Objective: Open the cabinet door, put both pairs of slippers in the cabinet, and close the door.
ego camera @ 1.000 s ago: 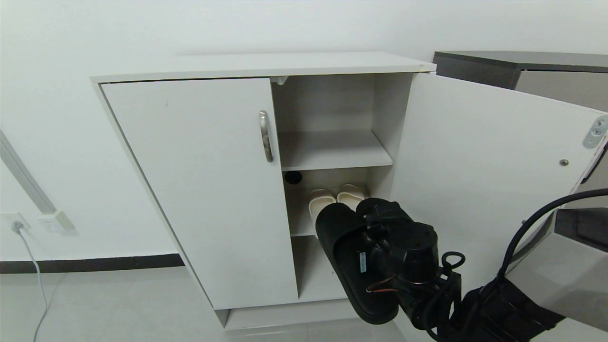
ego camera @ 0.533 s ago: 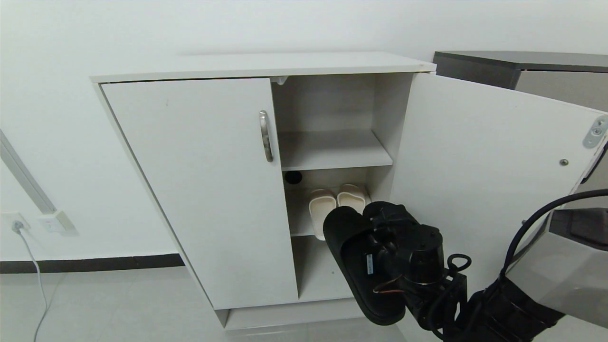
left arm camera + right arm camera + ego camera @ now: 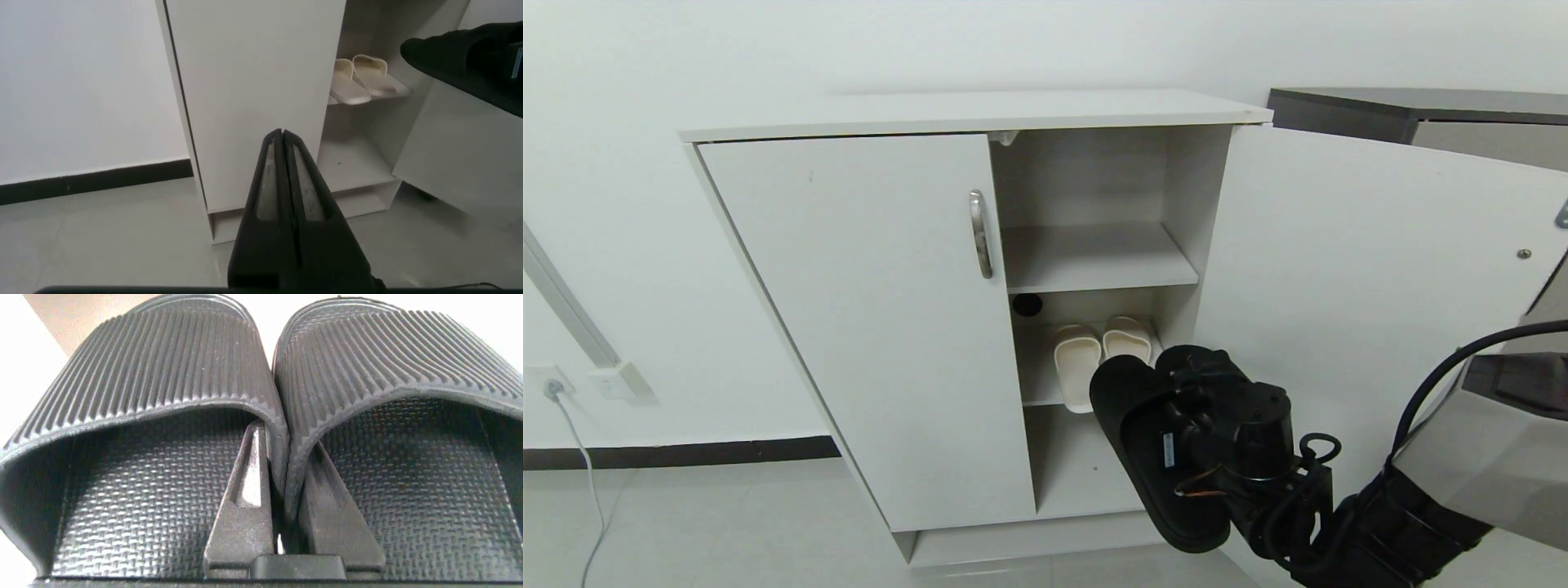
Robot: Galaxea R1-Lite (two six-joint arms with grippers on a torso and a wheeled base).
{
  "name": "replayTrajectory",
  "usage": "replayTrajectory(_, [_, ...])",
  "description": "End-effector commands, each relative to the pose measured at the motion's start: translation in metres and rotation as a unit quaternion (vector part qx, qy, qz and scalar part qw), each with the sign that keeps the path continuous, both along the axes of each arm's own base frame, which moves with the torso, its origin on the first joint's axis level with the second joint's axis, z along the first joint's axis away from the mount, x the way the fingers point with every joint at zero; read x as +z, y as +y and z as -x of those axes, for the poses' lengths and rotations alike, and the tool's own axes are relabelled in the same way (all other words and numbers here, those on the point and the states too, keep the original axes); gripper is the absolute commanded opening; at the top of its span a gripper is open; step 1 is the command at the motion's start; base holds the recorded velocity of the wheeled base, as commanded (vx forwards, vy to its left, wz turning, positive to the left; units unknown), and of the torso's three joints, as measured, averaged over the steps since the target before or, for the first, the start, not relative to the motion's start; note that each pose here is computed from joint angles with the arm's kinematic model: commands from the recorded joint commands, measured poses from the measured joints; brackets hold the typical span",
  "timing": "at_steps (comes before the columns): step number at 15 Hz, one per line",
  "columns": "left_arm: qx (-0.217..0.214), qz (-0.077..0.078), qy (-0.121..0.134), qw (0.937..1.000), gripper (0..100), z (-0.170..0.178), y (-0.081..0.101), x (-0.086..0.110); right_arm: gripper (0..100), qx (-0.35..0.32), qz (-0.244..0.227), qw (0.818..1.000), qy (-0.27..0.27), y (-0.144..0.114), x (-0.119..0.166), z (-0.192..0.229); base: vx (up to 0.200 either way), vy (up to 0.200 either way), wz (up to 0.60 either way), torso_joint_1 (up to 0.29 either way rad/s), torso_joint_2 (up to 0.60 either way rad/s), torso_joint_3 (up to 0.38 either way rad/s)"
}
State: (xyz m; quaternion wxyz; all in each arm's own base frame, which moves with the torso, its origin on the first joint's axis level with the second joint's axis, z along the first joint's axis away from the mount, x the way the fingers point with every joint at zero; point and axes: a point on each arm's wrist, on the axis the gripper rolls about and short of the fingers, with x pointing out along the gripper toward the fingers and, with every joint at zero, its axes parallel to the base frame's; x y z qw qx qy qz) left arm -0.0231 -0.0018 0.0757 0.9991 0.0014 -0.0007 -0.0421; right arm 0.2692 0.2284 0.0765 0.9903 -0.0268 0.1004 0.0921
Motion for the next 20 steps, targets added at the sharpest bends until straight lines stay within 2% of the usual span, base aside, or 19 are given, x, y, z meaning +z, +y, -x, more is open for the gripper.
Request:
replayTrajectory(1, [0.0, 0.0, 0.001, 1.0, 0, 0.0, 0.0, 0.0, 0, -0.001, 0.001, 1.0, 0.001, -0.001, -0.001, 0.0, 0.0, 0.0, 0.0, 0.0, 0.0, 0.0])
replayTrajectory(9, [0.001, 0.0, 0.001, 1.0, 0, 0.0, 0.0, 0.0, 0, 0.001, -0.002, 1.0, -0.003, 0.001, 0.002, 0.0, 0.0, 0.0, 0.0, 0.0, 0.0, 0.0])
replayTrajectory(12, [0.001, 0.0, 0.001, 1.0, 0, 0.0, 0.0, 0.0, 0, 0.022, -0.015, 0.999, -0.017, 0.017, 0.013, 0.006, 0.0, 0.0, 0.0, 0.0, 0.0, 0.0])
replayTrajectory(14, [0.0, 0.0, 0.001, 1.0, 0, 0.0, 0.0, 0.0, 0, 0.044, -0.038, 0.998, -0.019, 0.041, 0.027, 0.009, 0.0, 0.0, 0.0, 0.0, 0.0, 0.0])
replayTrajectory(16, [0.0, 0.0, 0.0, 1.0, 0, 0.0, 0.0, 0.0, 0, 0.042, -0.052, 0.998, -0.009, 0.052, 0.05, 0.01, 0.0, 0.0, 0.0, 0.0, 0.0, 0.0])
replayTrajectory(18, [0.0, 0.0, 0.001, 1.0, 0, 0.0, 0.0, 0.0, 0, 0.013, -0.069, 0.998, 0.006, 0.057, 0.083, 0.009, 0.0, 0.0, 0.0, 0.0, 0.0, 0.0])
replayTrajectory(20, [0.0, 0.0, 0.001, 1.0, 0, 0.0, 0.0, 0.0, 0, -0.03, -0.065, 0.997, 0.004, 0.06, 0.113, 0.006, 0.0, 0.0, 0.0, 0.0, 0.0, 0.0])
